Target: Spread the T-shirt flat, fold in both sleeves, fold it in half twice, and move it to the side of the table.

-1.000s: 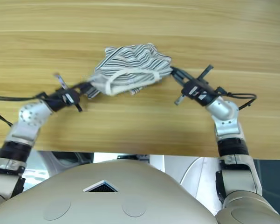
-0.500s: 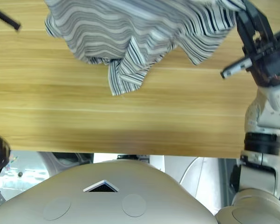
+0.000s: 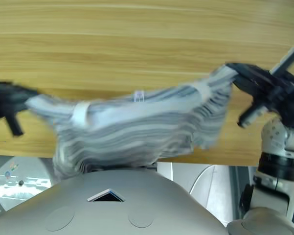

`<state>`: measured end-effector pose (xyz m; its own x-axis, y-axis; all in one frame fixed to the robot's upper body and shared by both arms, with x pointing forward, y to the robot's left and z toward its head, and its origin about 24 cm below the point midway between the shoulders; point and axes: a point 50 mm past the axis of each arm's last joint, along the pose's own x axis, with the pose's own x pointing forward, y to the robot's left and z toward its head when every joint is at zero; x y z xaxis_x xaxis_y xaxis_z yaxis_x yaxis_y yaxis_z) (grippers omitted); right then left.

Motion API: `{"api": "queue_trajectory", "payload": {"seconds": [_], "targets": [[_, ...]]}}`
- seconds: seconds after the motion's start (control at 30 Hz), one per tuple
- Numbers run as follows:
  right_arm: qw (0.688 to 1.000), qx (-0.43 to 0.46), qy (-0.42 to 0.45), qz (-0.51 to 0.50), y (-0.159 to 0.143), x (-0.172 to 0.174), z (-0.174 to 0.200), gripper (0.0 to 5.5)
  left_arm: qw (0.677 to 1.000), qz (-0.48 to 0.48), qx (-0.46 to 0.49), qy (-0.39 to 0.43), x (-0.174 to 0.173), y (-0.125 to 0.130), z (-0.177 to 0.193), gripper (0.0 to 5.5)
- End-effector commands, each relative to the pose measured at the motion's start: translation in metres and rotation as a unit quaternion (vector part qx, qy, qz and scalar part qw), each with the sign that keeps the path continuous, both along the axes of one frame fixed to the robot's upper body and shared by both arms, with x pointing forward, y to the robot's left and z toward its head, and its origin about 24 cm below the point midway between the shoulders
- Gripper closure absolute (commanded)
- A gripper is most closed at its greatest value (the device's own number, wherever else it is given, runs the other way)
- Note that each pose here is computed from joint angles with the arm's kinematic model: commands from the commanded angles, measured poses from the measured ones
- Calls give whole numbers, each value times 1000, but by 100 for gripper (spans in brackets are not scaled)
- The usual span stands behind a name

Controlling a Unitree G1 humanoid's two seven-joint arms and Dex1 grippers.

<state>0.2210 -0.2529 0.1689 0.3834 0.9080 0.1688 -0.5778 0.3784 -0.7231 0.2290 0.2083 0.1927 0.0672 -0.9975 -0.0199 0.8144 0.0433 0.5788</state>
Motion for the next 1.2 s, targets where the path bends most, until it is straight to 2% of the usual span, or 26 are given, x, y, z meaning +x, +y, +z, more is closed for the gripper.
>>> {"api": "queue_trajectory", "payload": {"seconds": [0.03,0.07,0.1,0.13,0.17,0.2,0.23,0.27,0.3,0.33,0.37,0.4,0.47,0.5,0.53,0.57,0.6,0.63,0.73,0.9,1.03,1.2], "targets": [[962,-64,6,-267,5,125,55,550,973,194,126,-4,126,-5,32,547],[939,-52,-14,-340,5,146,79,550,958,264,112,-25,146,-9,53,547],[901,21,-60,-430,-2,160,130,550,914,390,63,-89,167,-13,98,547],[852,128,-124,-493,-12,155,194,550,843,506,-57,-172,169,-13,167,547],[799,216,-204,-522,-18,133,254,550,747,580,-196,-259,146,-7,244,547],[759,275,-291,-513,-19,102,303,550,646,608,-300,-351,106,-1,308,547],[731,298,-359,-498,-18,75,333,550,575,606,-364,-412,70,3,346,547],[711,299,-410,-487,-17,53,351,550,525,598,-395,-460,45,5,366,547],[691,287,-457,-481,-27,31,358,550,486,581,-401,-515,30,5,372,547],[685,269,-479,-479,-37,20,355,550,475,564,-392,-550,29,5,367,547],[707,237,-469,-472,-46,22,339,550,491,547,-343,-585,42,2,349,547],[741,192,-439,-470,-53,37,312,550,537,542,-261,-591,71,-1,316,547],[823,43,-324,-464,-60,84,217,550,668,527,-58,-522,140,-3,200,547],[857,-50,-253,-447,-59,102,153,550,740,496,36,-452,161,-4,120,547],[883,-130,-184,-412,-54,108,90,550,805,429,132,-388,162,-9,35,547],[903,-180,-130,-368,-46,104,46,550,855,361,193,-320,147,-12,-36,547],[918,-203,-97,-327,-37,97,20,550,885,303,233,-266,127,-14,-87,547],[932,-212,-82,-283,-26,89,10,550,906,258,245,-228,108,-18,-117,547],[956,-218,-75,-184,-2,66,8,550,945,180,224,-157,74,-26,-149,547],[975,-212,-55,-33,20,4,13,550,980,86,173,-42,20,-19,-144,547],[977,-210,-25,14,20,-15,8,550,984,80,158,-16,16,-6,-118,547],[967,-251,17,37,26,-21,-21,550,974,99,201,-28,19,12,-106,547]]}}
